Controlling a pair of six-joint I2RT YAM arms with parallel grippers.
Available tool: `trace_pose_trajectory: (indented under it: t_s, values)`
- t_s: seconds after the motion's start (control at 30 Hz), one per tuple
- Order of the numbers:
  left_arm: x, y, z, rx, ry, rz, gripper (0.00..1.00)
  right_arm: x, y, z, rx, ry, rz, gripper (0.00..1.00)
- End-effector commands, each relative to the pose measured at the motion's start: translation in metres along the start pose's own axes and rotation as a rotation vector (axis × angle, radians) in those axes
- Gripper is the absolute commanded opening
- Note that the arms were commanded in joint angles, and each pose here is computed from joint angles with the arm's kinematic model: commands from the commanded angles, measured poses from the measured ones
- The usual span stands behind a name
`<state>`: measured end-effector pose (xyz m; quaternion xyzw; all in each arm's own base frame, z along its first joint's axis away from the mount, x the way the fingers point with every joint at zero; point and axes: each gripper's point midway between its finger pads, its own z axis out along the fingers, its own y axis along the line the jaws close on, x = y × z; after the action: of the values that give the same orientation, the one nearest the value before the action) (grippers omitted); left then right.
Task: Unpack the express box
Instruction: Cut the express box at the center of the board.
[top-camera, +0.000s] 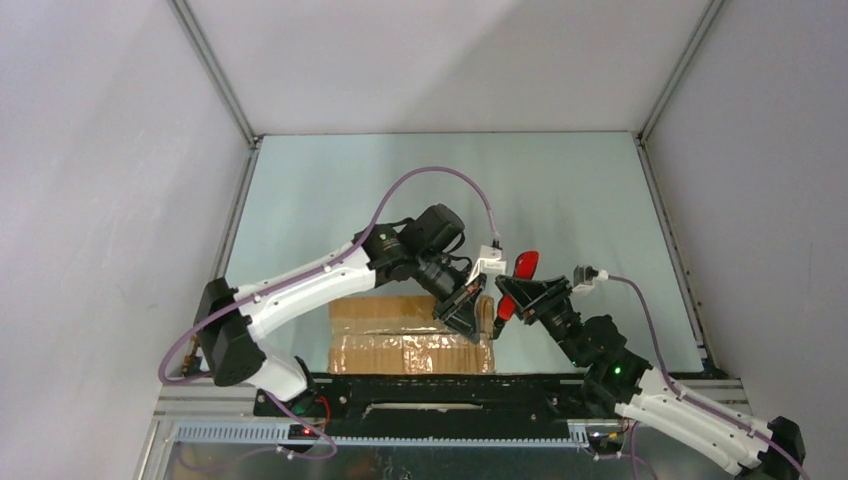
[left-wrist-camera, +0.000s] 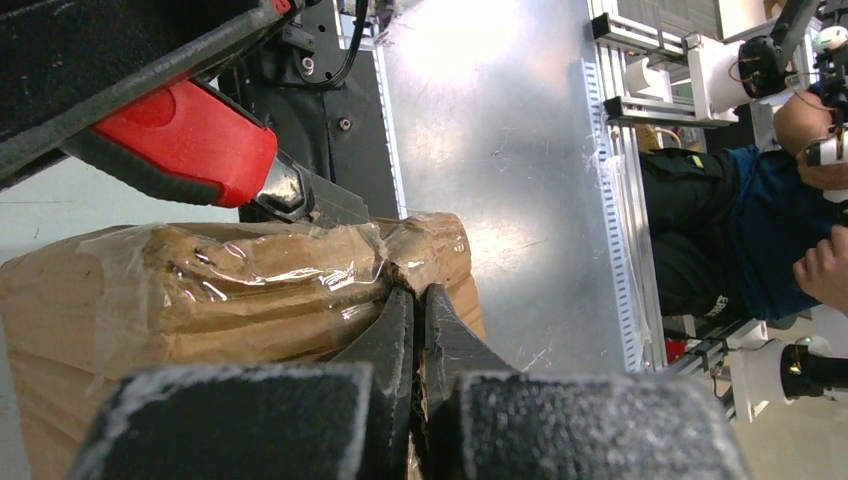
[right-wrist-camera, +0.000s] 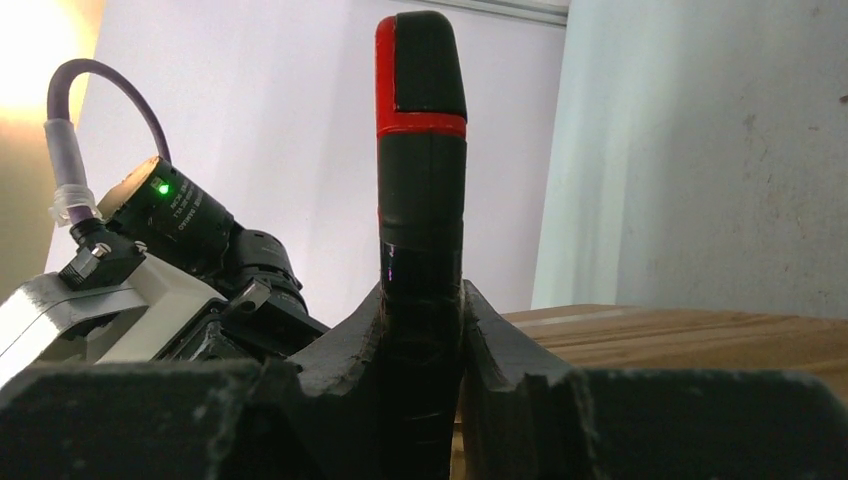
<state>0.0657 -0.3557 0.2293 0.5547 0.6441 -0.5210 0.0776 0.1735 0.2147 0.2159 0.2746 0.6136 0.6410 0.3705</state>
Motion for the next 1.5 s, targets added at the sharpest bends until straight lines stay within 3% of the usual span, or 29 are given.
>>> trace_pose_trajectory:
  t_s: [0.0,0.13,0.27,0.37,0.5,0.77,1.47]
  values:
    - [-0.054,0.013,-0.015,-0.101,-0.144,0.182,0.00,0.014,-0.005,-0.008,0.003,0.067,-0.013,0.00]
    - [-0.037,0.003,-0.015,-0.028,-0.160,0.122,0.00,-0.015,0.001,-0.018,0.003,-0.049,-0.029,0.00]
    - [-0.025,-0.001,-0.025,0.116,-0.233,-0.024,0.00,-0.035,0.025,-0.026,-0.091,-0.118,-0.061,0.00]
    - [-0.031,-0.012,-0.031,0.144,-0.286,0.007,0.00,-0.034,0.028,-0.026,-0.115,-0.107,-0.102,0.00]
    - [-0.019,-0.009,-0.029,0.144,-0.223,0.000,0.00,-0.030,0.033,-0.025,-0.148,-0.086,-0.117,0.00]
    - [-0.008,-0.011,-0.023,0.113,-0.202,0.056,0.00,-0.041,0.046,-0.023,-0.190,-0.144,-0.078,0.00]
    - [-0.007,-0.010,-0.018,0.087,-0.190,0.077,0.00,-0.026,0.045,-0.013,-0.237,-0.113,-0.061,0.00]
